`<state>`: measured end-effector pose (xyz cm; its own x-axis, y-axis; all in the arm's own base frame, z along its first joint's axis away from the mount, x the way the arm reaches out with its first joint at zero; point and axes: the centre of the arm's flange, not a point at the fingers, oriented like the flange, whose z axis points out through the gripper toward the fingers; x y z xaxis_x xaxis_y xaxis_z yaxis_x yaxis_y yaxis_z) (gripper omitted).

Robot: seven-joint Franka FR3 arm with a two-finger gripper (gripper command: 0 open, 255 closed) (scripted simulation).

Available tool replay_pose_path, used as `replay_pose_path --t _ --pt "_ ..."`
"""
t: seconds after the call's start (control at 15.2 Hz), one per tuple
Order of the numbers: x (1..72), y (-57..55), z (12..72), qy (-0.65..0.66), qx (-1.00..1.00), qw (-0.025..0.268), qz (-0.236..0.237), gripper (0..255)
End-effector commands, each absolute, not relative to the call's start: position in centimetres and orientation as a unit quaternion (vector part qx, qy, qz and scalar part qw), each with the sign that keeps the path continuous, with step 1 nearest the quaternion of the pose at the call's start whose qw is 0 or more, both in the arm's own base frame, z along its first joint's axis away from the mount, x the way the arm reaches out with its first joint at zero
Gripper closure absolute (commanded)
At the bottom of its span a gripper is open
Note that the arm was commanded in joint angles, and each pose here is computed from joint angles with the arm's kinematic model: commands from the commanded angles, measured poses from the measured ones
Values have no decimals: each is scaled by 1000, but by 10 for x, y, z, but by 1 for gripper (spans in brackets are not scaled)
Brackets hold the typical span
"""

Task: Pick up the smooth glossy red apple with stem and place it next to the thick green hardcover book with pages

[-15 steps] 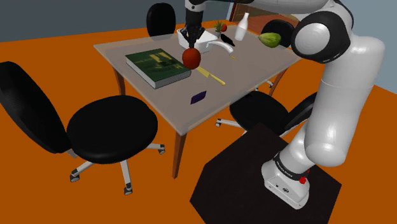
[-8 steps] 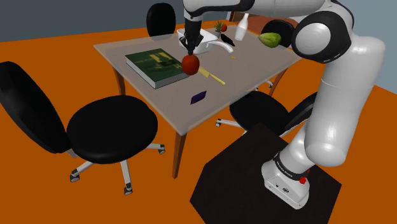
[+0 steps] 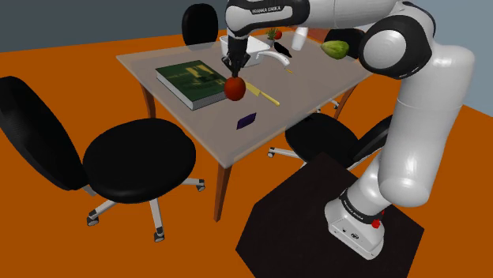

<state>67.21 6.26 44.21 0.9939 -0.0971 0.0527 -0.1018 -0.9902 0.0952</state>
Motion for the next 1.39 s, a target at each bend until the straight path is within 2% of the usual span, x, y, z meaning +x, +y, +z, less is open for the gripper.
replay_pose_path --t 0.0,0.26,0.79,0.86,1.19,1.32 --pt "671 62 432 -50 997 49 24 255" --pt "671 62 411 -50 997 49 24 255" --pt "671 62 411 -50 997 49 24 255" --pt "671 62 411 -50 997 49 24 0" --pt "671 62 411 -50 997 49 24 0" --pt "670 65 438 -50 997 49 24 0"
